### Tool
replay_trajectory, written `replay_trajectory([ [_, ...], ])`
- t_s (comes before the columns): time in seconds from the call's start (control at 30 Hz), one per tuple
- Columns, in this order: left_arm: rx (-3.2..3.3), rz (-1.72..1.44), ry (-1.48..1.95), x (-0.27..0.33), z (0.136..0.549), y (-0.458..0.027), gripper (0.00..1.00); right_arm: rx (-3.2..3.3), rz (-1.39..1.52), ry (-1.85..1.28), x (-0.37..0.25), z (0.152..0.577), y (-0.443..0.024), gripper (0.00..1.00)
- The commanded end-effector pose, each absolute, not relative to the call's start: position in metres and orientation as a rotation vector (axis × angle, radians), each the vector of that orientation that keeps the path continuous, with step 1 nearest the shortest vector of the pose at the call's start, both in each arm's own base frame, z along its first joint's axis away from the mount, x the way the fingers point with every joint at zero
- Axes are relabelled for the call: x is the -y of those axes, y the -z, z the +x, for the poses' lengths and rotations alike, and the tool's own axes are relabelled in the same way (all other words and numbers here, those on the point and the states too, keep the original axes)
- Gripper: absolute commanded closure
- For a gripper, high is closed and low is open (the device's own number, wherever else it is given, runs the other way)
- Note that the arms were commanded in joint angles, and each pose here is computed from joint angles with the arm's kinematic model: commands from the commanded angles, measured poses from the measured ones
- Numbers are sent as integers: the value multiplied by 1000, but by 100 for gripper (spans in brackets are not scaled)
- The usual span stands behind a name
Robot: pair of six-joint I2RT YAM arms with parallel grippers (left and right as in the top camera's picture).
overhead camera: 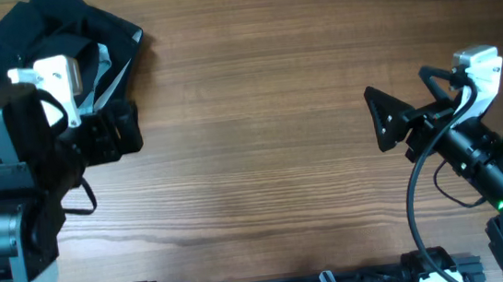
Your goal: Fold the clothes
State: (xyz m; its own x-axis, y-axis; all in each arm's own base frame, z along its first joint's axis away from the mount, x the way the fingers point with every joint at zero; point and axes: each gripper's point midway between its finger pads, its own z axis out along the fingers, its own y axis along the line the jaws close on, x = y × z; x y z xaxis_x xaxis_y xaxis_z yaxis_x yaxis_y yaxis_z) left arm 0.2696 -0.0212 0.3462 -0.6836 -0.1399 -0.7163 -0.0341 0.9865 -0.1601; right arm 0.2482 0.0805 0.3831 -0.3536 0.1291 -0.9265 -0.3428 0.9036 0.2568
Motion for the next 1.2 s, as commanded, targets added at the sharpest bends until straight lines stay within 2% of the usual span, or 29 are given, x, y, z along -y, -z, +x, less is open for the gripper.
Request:
replay_trajectory([
  [0.0, -2323, -188, 111, 11, 265, -347, 0, -1864, -190, -503, -84, 245, -386, 0],
  [0.27, -2333, -189, 110, 11, 267, -345, 0, -1946, -85, -572, -84, 242, -371, 0],
  [0.4, -2333, -188, 110, 11, 267, -345, 0, -1967, 62, -670, -84, 242, -370, 0],
  [0.53, -2333, -188, 110, 11, 267, -345, 0, -2024, 262, -785, -84, 238, -360, 0],
  [0.63, -2333, -188, 110, 11, 267, -345, 0, -2073, 562, -911, -81, 232, -345, 0],
  [0.8, -2333, -188, 110, 11, 267, -345, 0, -2213, 727, -856, -73, 212, -310, 0],
  [0.93, -2333, -189, 110, 11, 267, -345, 0, -2232, 835, -666, -48, 207, -292, 0],
  [1.0, -2333, -188, 110, 11, 267, -345, 0, -2237, 792, -628, -46, 208, -291, 0],
  [1.1, -2333, -188, 110, 11, 267, -345, 0, -2232, 556, -559, -49, 215, -301, 0],
  [1.17, -2333, -188, 110, 11, 267, -345, 0, -2180, 301, -516, -58, 225, -317, 0],
])
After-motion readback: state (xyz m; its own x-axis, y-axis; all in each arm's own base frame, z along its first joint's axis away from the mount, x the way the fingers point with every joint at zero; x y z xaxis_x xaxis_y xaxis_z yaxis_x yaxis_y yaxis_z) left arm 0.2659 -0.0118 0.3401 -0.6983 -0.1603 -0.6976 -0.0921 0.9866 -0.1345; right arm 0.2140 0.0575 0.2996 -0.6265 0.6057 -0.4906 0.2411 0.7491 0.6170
